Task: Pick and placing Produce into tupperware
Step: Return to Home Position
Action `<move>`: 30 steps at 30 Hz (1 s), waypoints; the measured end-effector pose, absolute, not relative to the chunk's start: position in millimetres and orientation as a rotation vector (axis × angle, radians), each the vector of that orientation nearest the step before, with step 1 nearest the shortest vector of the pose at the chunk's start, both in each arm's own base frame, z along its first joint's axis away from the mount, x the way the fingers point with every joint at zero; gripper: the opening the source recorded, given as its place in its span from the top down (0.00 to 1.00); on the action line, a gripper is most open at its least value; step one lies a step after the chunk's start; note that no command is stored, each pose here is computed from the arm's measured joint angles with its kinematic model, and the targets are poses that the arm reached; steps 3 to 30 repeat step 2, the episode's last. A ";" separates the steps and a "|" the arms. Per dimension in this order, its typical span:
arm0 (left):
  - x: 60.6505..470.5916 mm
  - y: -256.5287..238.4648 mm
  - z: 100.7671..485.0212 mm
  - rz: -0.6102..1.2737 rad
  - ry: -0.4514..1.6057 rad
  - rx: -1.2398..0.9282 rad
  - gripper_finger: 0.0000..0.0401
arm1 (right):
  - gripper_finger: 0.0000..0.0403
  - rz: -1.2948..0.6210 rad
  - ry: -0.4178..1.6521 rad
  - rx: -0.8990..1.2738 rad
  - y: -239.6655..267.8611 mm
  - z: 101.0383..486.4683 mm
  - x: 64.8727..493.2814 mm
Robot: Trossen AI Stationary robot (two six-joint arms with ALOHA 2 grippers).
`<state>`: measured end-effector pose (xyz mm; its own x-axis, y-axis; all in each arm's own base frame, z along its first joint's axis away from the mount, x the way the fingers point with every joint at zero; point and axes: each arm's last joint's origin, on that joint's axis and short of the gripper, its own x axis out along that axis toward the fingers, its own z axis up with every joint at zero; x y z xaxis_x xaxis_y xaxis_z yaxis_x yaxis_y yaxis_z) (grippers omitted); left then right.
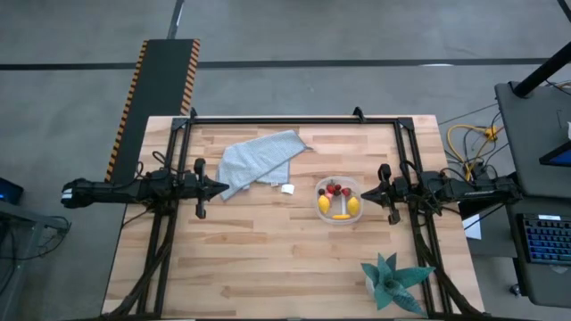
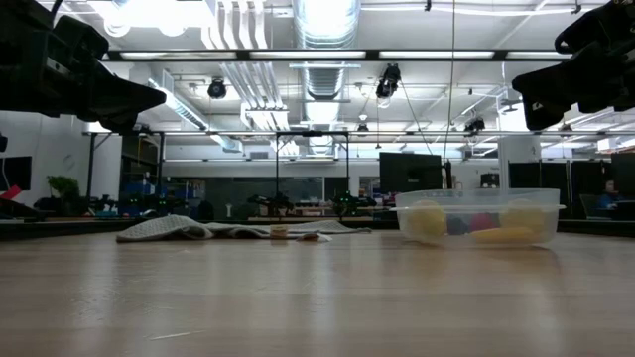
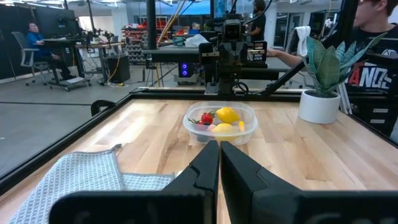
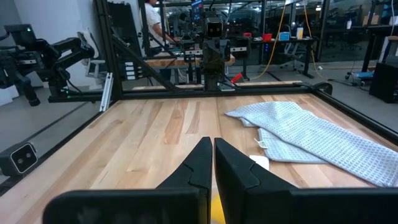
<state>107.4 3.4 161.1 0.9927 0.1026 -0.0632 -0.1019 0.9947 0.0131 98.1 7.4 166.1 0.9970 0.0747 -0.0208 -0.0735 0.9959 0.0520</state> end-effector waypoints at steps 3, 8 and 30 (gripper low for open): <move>107.4 3.4 161.1 0.103 0.064 0.010 1.00 | 0.98 0.074 0.023 0.051 7.4 166.0 98.1; 107.4 3.4 161.1 0.103 0.064 0.010 1.00 | 0.98 0.074 0.023 0.051 7.4 166.0 98.1; 107.4 3.4 161.1 0.103 0.064 0.010 1.00 | 0.98 0.074 0.023 0.051 7.4 166.0 98.1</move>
